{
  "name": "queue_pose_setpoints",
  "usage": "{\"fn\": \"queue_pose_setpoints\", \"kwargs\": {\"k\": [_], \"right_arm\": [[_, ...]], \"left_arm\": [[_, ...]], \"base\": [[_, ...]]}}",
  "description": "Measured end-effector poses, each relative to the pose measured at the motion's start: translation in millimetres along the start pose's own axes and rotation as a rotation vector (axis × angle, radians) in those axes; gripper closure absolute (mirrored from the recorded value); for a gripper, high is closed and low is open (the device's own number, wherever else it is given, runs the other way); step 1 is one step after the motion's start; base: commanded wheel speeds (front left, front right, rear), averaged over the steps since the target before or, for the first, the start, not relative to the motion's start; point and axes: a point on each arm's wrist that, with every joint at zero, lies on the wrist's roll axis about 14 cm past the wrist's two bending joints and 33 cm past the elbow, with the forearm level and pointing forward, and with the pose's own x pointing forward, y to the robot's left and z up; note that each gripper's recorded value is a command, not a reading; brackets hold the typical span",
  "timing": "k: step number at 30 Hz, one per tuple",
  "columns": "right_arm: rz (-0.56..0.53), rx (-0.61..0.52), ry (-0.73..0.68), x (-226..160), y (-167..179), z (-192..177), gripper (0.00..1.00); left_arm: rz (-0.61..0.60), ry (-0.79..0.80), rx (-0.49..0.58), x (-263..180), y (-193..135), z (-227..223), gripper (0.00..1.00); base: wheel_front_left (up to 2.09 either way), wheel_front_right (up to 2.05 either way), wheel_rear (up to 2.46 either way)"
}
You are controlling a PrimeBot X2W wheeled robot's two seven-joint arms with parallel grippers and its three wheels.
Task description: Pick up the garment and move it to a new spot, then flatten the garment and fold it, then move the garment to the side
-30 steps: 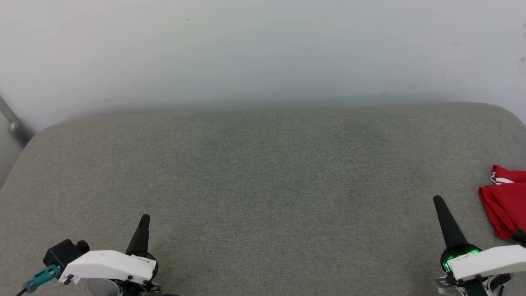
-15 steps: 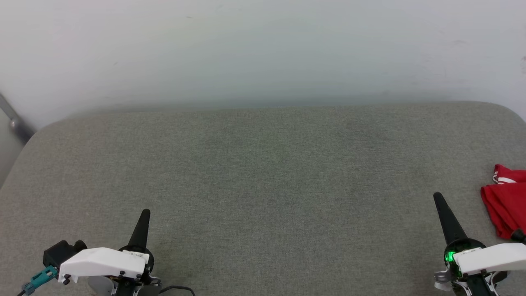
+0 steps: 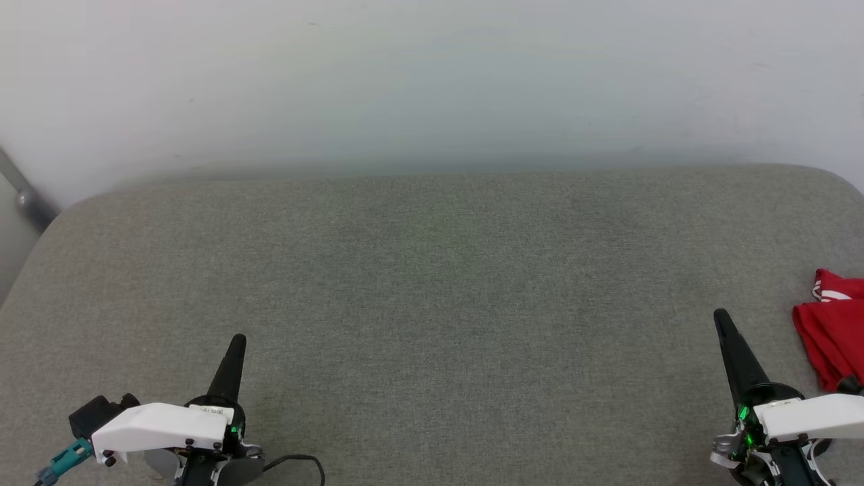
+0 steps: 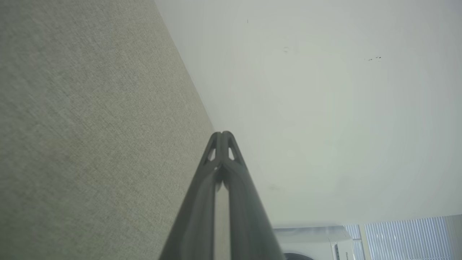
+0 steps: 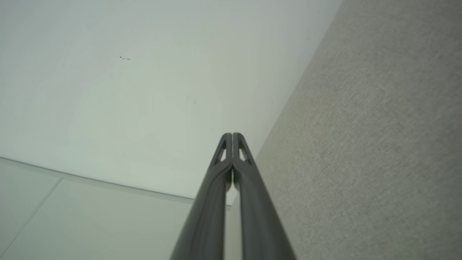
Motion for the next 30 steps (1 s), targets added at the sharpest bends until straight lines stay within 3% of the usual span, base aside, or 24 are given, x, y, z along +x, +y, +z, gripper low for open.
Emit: {"fn": "queue_pose_setpoints", "kwargs": {"k": [30], "right_arm": [[-0.009, 0.236, -0.019, 9.8, -6.1, -0.2, 1.0]], "left_arm": [[-0.06, -0.036, -0.239, 4.3, -3.7, 6.8, 1.0]], "base": [[0.0, 0.0, 0.0]]}}
